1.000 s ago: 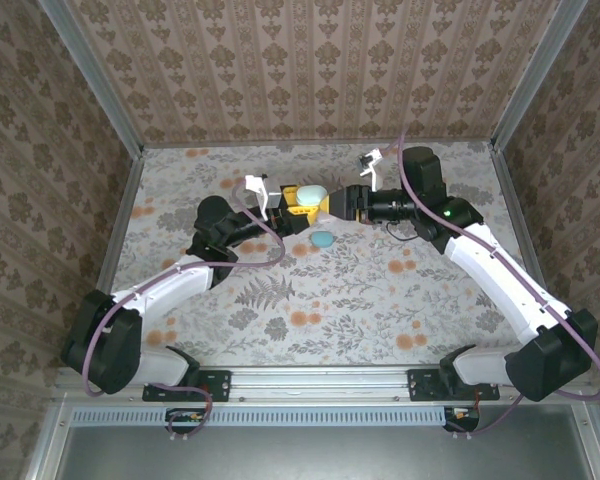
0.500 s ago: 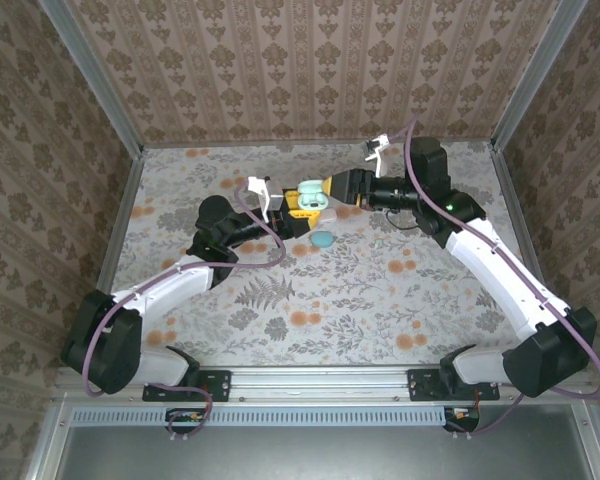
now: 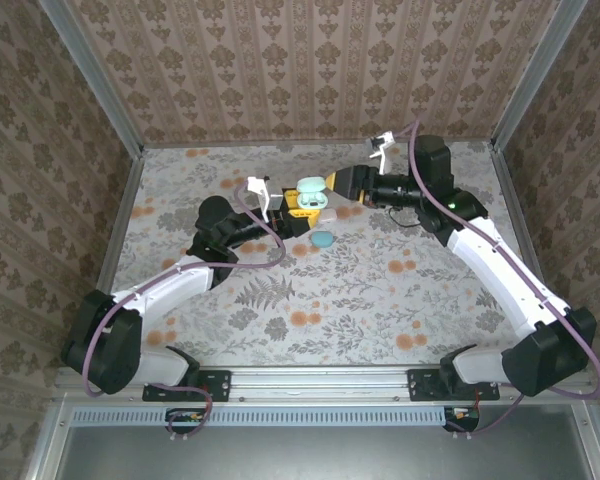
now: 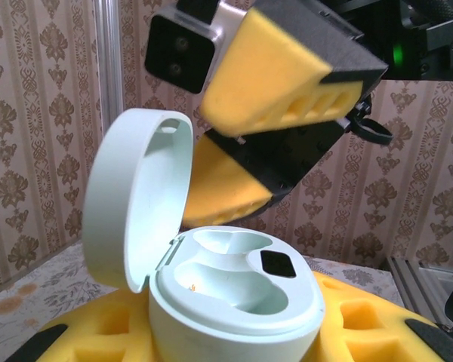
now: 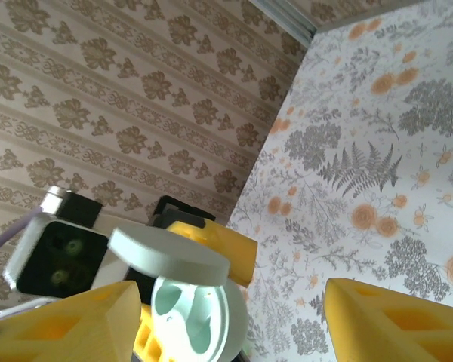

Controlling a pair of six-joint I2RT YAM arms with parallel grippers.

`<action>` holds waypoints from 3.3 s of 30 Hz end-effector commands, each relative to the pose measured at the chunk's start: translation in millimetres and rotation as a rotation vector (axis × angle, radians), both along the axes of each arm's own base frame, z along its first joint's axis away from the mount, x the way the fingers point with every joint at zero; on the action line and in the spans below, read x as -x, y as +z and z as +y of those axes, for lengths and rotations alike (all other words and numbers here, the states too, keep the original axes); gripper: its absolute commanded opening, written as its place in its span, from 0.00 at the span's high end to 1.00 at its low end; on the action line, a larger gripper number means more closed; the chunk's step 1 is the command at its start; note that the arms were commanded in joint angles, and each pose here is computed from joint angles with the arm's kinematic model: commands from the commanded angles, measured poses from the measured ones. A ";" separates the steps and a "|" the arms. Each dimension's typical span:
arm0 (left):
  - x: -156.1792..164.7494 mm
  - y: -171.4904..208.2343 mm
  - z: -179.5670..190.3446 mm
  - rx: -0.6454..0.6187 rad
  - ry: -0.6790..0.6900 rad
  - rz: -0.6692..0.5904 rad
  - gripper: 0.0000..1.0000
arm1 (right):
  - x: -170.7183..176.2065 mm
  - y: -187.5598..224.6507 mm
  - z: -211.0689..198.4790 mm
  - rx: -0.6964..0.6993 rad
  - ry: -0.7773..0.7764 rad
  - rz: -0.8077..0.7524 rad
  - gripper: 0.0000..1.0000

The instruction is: Insert wireless bluetooth earbuds into charging case

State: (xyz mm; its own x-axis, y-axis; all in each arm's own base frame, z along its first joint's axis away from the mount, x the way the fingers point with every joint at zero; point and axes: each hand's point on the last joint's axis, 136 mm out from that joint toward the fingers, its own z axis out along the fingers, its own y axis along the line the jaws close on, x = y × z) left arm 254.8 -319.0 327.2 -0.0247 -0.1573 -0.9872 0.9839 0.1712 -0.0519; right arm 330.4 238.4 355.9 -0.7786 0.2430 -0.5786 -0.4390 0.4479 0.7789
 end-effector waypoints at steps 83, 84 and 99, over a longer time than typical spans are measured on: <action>2.5 11.8 17.2 0.008 0.074 -0.075 0.74 | -66.7 -341.6 -136.5 1.008 -0.324 0.735 0.71; 2.9 11.6 17.2 0.008 0.073 -0.074 0.74 | -67.4 -341.3 -136.0 1.008 -0.322 0.734 0.71; 3.1 10.0 18.4 0.006 0.078 -0.072 0.74 | -68.2 -341.0 -128.6 1.020 -0.296 0.722 0.69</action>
State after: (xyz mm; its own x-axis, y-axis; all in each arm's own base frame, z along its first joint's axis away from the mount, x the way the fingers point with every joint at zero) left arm 254.3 -304.8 332.5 0.0266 -0.1547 -0.9876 0.9709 0.2392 -0.0114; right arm 403.2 111.8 18.0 -0.9783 0.1825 -0.0984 0.1748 0.9812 0.0816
